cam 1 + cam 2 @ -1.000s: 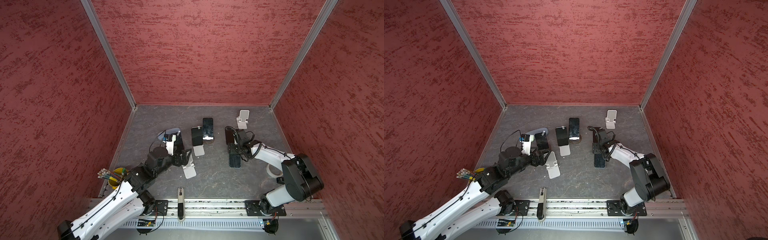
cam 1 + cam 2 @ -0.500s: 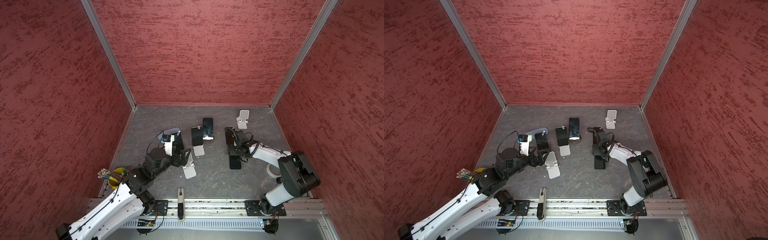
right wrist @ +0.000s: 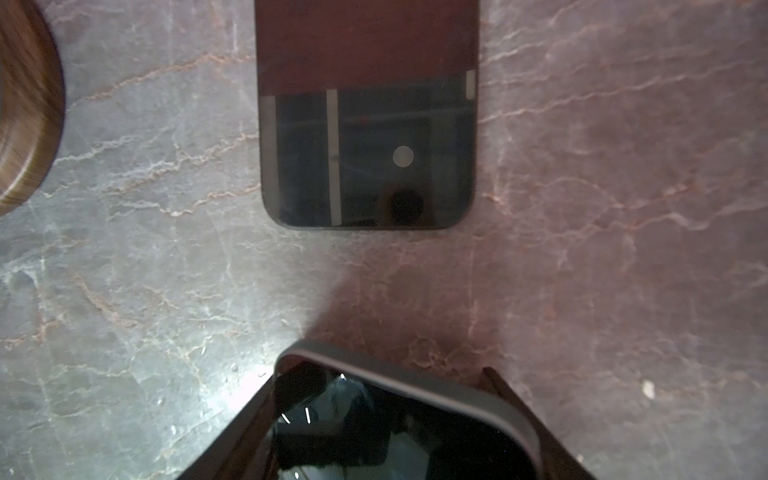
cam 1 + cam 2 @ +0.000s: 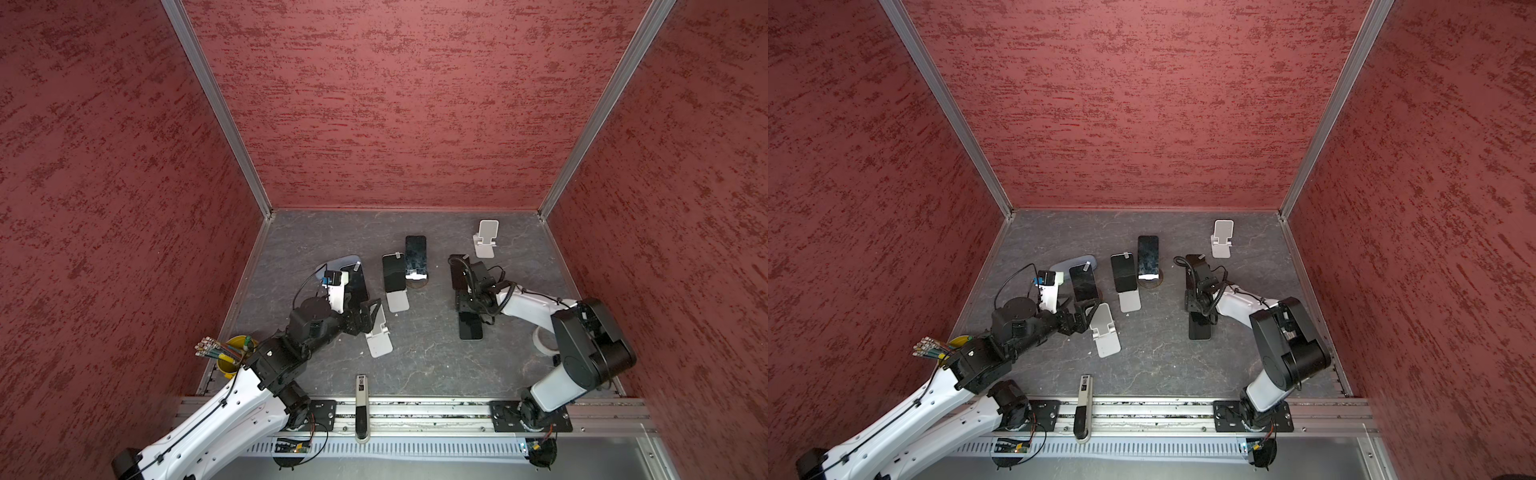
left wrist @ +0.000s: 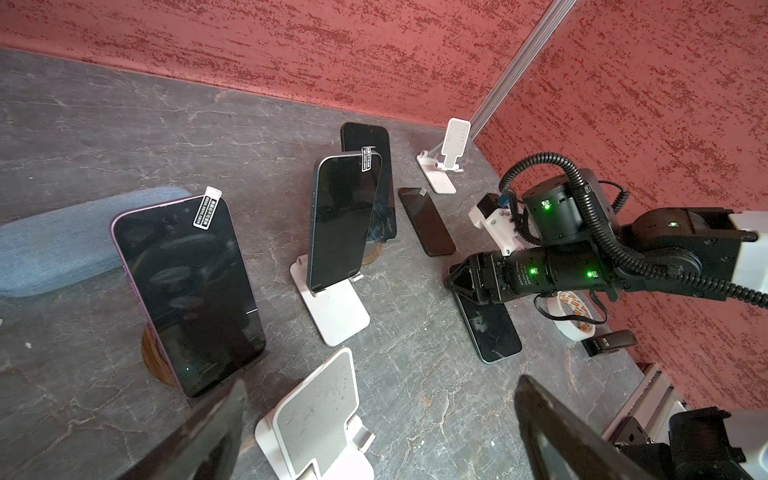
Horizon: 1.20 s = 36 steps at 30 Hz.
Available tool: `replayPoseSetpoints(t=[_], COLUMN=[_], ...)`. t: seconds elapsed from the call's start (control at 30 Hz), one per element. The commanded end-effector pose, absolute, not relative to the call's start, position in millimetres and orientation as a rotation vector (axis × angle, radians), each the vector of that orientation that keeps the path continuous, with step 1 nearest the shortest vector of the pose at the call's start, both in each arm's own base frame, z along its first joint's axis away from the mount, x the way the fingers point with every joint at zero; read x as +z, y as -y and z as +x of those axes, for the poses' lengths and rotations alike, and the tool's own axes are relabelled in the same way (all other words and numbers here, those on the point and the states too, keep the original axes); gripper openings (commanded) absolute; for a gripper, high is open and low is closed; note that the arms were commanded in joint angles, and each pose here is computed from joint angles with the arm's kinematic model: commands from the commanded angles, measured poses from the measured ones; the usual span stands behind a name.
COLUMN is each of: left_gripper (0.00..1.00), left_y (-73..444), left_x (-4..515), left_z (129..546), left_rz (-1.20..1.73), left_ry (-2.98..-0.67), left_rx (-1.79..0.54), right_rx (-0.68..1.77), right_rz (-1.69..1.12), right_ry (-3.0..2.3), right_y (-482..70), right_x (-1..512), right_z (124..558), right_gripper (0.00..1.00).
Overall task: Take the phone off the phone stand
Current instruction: 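Lower the held dark phone flat beside the laid phone with the right gripper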
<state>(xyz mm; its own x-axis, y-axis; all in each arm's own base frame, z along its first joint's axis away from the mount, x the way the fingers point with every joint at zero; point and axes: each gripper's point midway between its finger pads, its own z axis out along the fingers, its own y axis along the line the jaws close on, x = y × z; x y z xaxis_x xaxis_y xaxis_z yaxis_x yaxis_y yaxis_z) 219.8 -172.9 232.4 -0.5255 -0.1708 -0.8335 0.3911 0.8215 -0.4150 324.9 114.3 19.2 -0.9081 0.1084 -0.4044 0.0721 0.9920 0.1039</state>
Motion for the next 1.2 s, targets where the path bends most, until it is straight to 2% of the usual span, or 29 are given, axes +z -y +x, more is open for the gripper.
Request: replayPoseSetpoints(t=[0.0, 1.17], left_gripper=[0.99, 0.99], left_y=[170.8, 164.0], left_x=[233.6, 233.6], left_z=[221.7, 217.1], left_rz=[0.165, 0.163], left_ry=[-1.981, -1.978], left_rx=[-0.694, -0.680], right_rx=[0.075, 0.053], right_rz=[0.167, 0.059], right_ry=[-2.759, -2.804], right_y=[-110.1, -126.8], right_x=[4.2, -11.5], right_z=[317.4, 303.6], right_gripper=[0.66, 0.74])
